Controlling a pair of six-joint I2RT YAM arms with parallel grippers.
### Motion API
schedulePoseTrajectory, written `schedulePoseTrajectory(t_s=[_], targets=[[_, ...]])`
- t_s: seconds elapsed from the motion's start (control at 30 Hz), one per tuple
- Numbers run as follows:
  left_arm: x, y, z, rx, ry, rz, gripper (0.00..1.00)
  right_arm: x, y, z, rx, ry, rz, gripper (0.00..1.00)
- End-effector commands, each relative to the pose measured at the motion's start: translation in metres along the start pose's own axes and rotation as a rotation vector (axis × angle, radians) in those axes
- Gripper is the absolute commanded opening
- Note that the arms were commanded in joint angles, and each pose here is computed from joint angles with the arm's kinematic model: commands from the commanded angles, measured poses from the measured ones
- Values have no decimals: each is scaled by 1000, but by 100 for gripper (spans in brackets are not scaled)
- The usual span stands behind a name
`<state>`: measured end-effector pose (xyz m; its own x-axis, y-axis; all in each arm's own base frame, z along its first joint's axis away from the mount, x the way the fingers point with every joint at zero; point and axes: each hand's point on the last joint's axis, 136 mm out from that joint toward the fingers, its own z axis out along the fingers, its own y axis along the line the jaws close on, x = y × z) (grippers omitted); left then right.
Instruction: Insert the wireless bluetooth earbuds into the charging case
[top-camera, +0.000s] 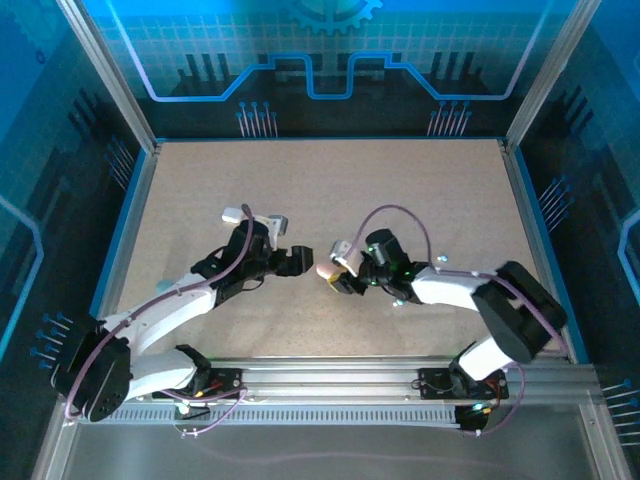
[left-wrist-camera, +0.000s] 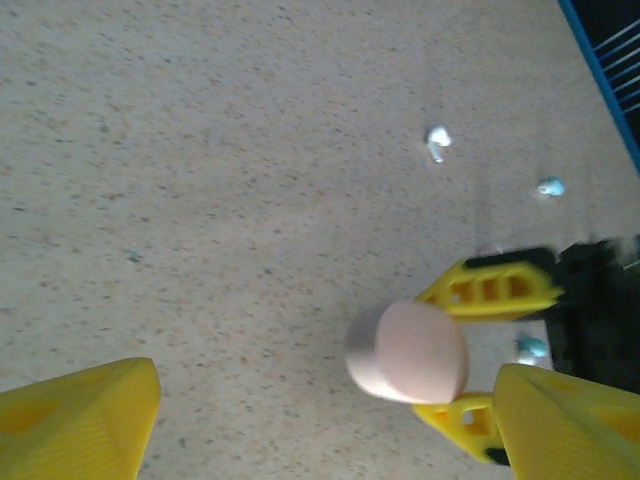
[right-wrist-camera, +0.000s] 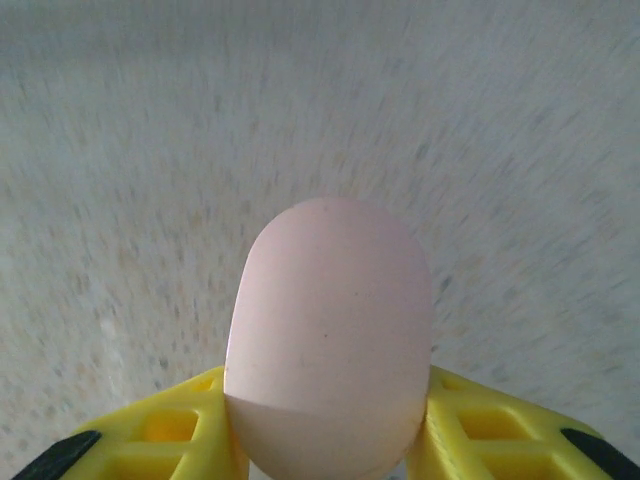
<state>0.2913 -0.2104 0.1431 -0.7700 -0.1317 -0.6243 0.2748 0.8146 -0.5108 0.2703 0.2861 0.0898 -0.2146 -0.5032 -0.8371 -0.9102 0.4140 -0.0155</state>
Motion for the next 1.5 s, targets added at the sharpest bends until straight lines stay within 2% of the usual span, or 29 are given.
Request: schedulePoseTrajectory(t_s=[0.0,0.17,0.33,0.63,0.73,0.8,0.87,0.97,1.07,1.13,1.3,1.47], targets=[[-20,-39,-10,160,20,-45,87,-49,-7,-30,15,-161,-2,40],[-41,-78,-20,306,48,-103,85,-87,-14,-55,47,-235,-46,41],[-48,-91,-20,368,55,-142,78,-108,-13,-68,53,-285,-72,41],[-56,-101,-11,436,58,-223,54,-122,-4,-87,40,-337,-102,43],[-59,-106,-10,460,60,-242,44,-127,-3,-89,34,-349,-112,43],[-61,-108,-12,473,59,-248,33,-126,-2,-89,31,-331,-106,44],[-62,-110,-14,478,58,-255,26,-129,-6,-91,53,-334,-107,46],[-65,-109,-18,475,38,-278,21,-134,-10,-96,76,-351,-110,53],[-67,-111,-22,493,24,-312,21,-140,-14,-105,96,-394,-116,61],[-69,-113,-26,505,17,-332,21,-144,-16,-112,68,-425,-129,63],[-73,-119,-35,538,8,-344,21,-145,-15,-109,-26,-366,-142,55],[-76,-122,-40,549,-3,-345,21,-147,-13,-106,-55,-361,-150,56]])
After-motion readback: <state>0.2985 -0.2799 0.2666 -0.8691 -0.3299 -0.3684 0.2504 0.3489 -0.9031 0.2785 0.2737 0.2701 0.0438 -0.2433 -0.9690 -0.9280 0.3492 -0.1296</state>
